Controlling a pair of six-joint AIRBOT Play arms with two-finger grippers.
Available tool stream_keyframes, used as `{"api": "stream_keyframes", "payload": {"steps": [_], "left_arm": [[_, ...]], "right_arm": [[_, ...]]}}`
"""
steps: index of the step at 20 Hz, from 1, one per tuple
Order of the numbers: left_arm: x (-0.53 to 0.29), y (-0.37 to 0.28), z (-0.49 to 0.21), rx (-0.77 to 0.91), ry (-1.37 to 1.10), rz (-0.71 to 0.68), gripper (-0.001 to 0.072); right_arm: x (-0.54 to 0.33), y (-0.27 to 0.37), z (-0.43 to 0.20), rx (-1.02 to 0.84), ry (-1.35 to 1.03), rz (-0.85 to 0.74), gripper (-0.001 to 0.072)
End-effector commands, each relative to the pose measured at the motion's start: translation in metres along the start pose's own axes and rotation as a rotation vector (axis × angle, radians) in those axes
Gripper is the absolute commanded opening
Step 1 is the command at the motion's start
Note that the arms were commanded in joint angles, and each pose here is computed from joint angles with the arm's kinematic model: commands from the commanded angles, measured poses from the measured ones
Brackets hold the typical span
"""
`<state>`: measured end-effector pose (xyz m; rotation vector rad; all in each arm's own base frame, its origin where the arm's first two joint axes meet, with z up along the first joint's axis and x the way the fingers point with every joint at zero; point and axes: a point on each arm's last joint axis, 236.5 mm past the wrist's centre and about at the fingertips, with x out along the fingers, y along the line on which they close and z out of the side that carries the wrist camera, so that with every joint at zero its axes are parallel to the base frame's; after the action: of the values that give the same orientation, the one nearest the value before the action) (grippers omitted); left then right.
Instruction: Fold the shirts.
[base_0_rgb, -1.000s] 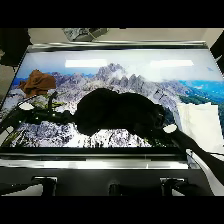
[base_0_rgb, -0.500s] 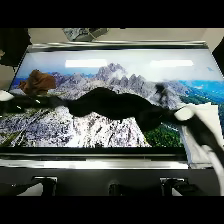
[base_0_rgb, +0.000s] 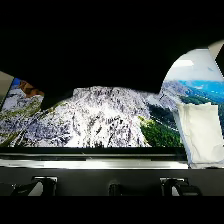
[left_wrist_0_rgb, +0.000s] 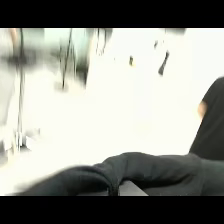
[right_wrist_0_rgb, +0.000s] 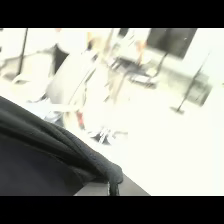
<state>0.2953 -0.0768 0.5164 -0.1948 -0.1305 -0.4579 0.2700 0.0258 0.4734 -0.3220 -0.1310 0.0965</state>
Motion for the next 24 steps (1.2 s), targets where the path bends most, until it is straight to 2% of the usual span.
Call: {"api": "stream_keyframes", "payload": {"steps": [1, 4, 6, 9, 12, 14, 16, 20, 24], "left_arm": [[-0.043, -0.043, 0.049, 0.036, -0.148, -0.007, 0.0031], [-0.045, -0.037, 0.046, 0.044, -0.132, 0.025, 0.0031], [-0.031, -0.002, 0.012, 0.002, 0.002, 0.116, 0.0030], [0.000, 0.062, -0.083, -0.094, 0.311, 0.204, 0.0031], [0.026, 0.125, -0.219, -0.272, 0.617, 0.232, 0.0031], [0.038, 0.162, -0.307, -0.358, 0.756, 0.257, 0.0031], [0.049, 0.190, -0.372, -0.430, 0.849, 0.266, 0.0031], [0.076, 0.224, -0.452, -0.571, 0.889, 0.259, 0.0032], [0.074, 0.225, -0.510, -0.674, 0.971, 0.229, 0.0032]], "right_arm": [[-0.039, -0.007, 0.018, -0.013, -0.015, -0.035, 0.0045], [-0.031, -0.004, -0.003, 0.007, 0.069, -0.021, 0.0045], [-0.012, 0.005, -0.049, 0.059, 0.246, 0.023, 0.0045], [0.026, 0.038, -0.169, 0.087, 0.662, 0.169, 0.0045], [0.079, 0.072, -0.284, 0.151, 0.907, 0.266, 0.0045], [0.120, 0.093, -0.345, 0.219, 0.960, 0.296, 0.0045], [0.168, 0.111, -0.379, 0.346, 0.904, 0.281, 0.0045], [0.225, 0.141, -0.416, 0.644, 0.809, 0.234, 0.0046], [0.220, 0.184, -0.467, 0.661, 0.931, 0.287, 0.0046]]}}
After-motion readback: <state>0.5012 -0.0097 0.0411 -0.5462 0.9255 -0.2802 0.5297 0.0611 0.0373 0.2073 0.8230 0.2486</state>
